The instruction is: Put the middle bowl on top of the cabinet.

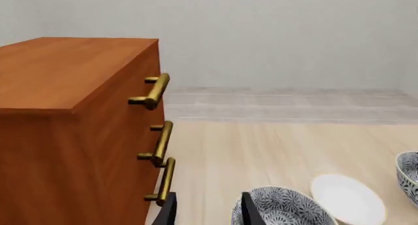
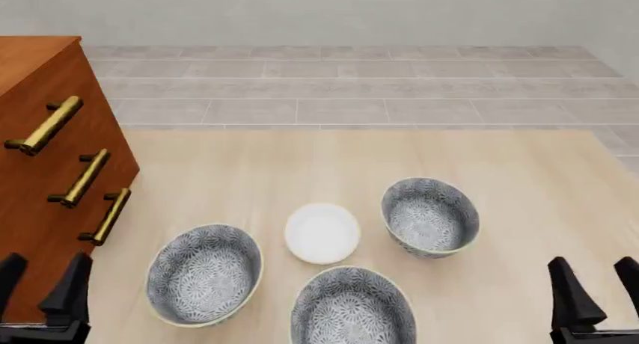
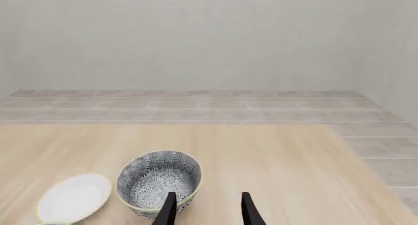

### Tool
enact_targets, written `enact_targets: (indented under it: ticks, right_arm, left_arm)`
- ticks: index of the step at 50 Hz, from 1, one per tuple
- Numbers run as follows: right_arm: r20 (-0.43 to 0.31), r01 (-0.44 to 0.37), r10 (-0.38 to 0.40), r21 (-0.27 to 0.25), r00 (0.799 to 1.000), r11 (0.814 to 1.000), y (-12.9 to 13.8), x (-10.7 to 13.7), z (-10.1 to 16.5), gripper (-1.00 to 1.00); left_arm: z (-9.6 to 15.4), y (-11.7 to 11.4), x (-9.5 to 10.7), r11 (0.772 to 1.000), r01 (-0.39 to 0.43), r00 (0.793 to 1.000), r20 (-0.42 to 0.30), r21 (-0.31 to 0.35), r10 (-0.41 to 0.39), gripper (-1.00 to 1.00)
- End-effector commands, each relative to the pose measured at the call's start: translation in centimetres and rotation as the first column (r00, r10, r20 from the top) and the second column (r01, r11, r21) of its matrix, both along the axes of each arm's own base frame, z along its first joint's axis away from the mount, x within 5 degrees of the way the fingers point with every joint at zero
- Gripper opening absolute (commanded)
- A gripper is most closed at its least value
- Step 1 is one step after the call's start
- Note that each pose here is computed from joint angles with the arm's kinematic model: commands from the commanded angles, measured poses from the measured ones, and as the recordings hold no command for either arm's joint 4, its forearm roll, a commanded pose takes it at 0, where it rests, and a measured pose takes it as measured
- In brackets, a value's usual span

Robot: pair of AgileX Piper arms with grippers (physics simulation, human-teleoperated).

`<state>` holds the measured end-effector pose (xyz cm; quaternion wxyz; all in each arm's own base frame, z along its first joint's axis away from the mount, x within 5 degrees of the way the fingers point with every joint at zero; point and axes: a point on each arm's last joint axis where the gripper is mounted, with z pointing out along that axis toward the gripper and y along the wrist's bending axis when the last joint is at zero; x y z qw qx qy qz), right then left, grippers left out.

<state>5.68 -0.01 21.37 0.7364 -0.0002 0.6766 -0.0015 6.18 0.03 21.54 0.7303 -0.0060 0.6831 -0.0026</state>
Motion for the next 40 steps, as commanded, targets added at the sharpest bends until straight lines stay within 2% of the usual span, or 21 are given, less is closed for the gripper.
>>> enact_targets:
  ticks: [1, 17, 18, 19, 26, 28, 30, 32, 38, 40]
  right_arm:
    - [0.0, -0.002, 0.002, 0.004, 1.0, 1.0, 0.0, 0.0, 0.1, 1.0]
    - [-0.001, -0.006, 0.006, 0.018, 1.0, 1.0, 0.0, 0.0, 0.2, 1.0]
    - [-0.001, -0.005, 0.006, 0.018, 1.0, 1.0, 0.0, 0.0, 0.2, 1.0]
    - [-0.001, -0.005, 0.005, 0.019, 1.0, 1.0, 0.0, 0.0, 0.1, 1.0]
    - [0.0, -0.001, 0.001, 0.024, 1.0, 1.0, 0.0, 0.0, 0.1, 1.0]
    - [0.001, -0.001, 0.001, 0.025, 1.0, 1.0, 0.0, -0.1, 0.2, 1.0]
    - [0.001, 0.0, 0.0, 0.026, 1.0, 1.0, 0.0, -0.1, 0.1, 1.0]
    - [0.001, 0.001, -0.001, 0.027, 1.0, 1.0, 0.0, -0.1, 0.1, 1.0]
    - [0.0, 0.001, -0.001, 0.027, 1.0, 1.0, 0.0, -0.1, 0.2, 1.0]
    - [-0.001, 0.0, 0.0, 0.028, 1.0, 1.0, 0.0, 0.0, 0.2, 1.0]
  left_arm:
    - [0.5, 0.0, -0.4, 1.0, -0.005, 0.999, 0.041, -0.008, 0.005, 1.0]
    - [1.8, -0.1, -0.2, 0.998, 0.015, 0.999, 0.043, -0.062, -0.012, 1.0]
    - [1.9, -0.1, -0.1, 0.998, 0.017, 0.999, 0.036, -0.06, -0.015, 1.0]
    - [1.9, 0.0, 0.2, 1.0, 0.003, 1.0, 0.025, -0.031, -0.003, 1.0]
    - [2.6, 0.1, 2.0, 1.0, -0.008, 1.0, -0.027, -0.019, 0.007, 1.0]
    - [2.3, 0.0, 2.9, 1.0, 0.0, 0.998, -0.069, -0.003, 0.0, 1.0]
    - [2.2, 0.0, 3.7, 1.0, 0.0, 0.995, -0.105, -0.015, -0.001, 1.0]
    - [2.4, 0.0, 3.5, 1.0, -0.001, 0.995, -0.098, -0.008, 0.001, 1.0]
    - [2.3, -0.2, 4.8, 1.0, 0.025, 0.985, -0.172, 0.006, -0.024, 1.0]
    - [2.7, -0.3, 4.6, 1.0, 0.027, 0.986, -0.166, 0.005, -0.026, 1.0]
